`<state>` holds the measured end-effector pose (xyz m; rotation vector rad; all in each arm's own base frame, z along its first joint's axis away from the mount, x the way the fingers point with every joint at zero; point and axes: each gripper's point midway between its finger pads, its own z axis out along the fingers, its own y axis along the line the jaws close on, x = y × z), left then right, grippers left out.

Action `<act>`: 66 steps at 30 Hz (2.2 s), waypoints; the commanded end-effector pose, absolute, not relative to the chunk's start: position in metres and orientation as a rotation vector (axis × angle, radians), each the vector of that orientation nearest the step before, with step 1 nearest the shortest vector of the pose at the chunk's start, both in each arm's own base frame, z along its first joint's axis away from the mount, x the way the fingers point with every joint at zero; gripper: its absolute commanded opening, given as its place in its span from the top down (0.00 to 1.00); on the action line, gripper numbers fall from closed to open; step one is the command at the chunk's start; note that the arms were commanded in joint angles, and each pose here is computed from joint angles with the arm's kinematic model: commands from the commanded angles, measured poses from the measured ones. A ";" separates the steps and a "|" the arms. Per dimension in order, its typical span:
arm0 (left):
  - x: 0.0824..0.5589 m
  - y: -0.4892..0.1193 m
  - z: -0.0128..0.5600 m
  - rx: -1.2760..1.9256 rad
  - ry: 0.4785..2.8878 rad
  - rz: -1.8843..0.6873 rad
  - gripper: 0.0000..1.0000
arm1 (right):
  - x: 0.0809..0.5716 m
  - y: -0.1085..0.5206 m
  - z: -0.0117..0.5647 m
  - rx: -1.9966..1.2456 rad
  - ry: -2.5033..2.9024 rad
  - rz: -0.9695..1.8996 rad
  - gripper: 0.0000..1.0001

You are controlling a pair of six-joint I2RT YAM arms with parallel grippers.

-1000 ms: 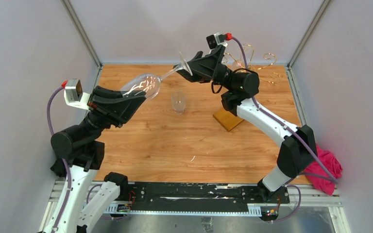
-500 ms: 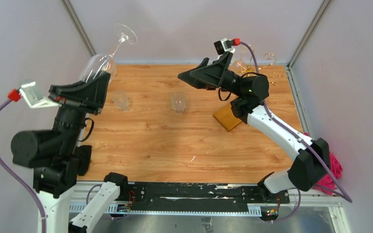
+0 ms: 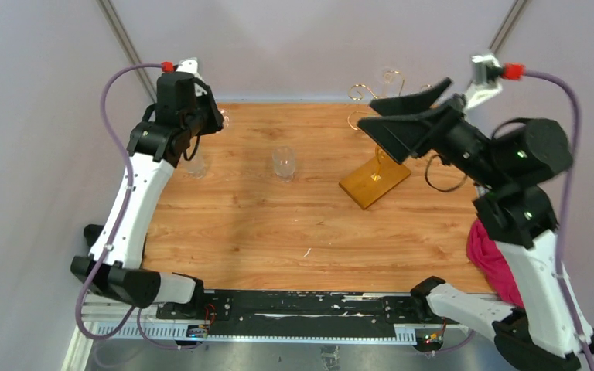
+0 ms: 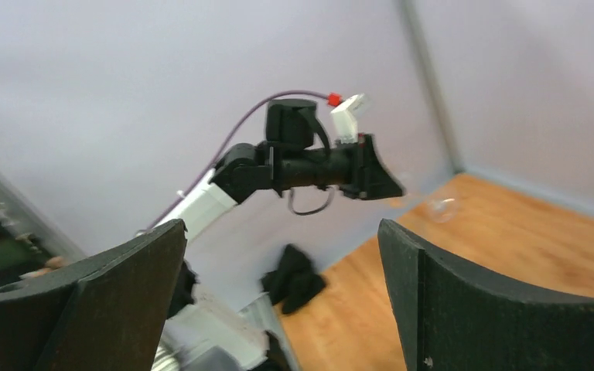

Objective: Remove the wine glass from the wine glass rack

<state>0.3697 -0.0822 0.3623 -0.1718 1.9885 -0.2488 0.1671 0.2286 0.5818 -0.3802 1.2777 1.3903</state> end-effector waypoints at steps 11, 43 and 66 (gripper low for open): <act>0.402 -0.120 0.264 0.096 2.392 -0.288 1.00 | 0.218 0.134 0.510 -0.185 1.515 0.608 0.00; 0.424 -0.121 0.141 0.114 2.686 -0.200 0.83 | 0.249 0.144 0.477 -0.150 1.622 0.566 0.00; 0.415 -0.108 0.264 0.086 2.408 -0.177 0.56 | 0.275 0.170 0.460 -0.205 1.690 0.605 0.00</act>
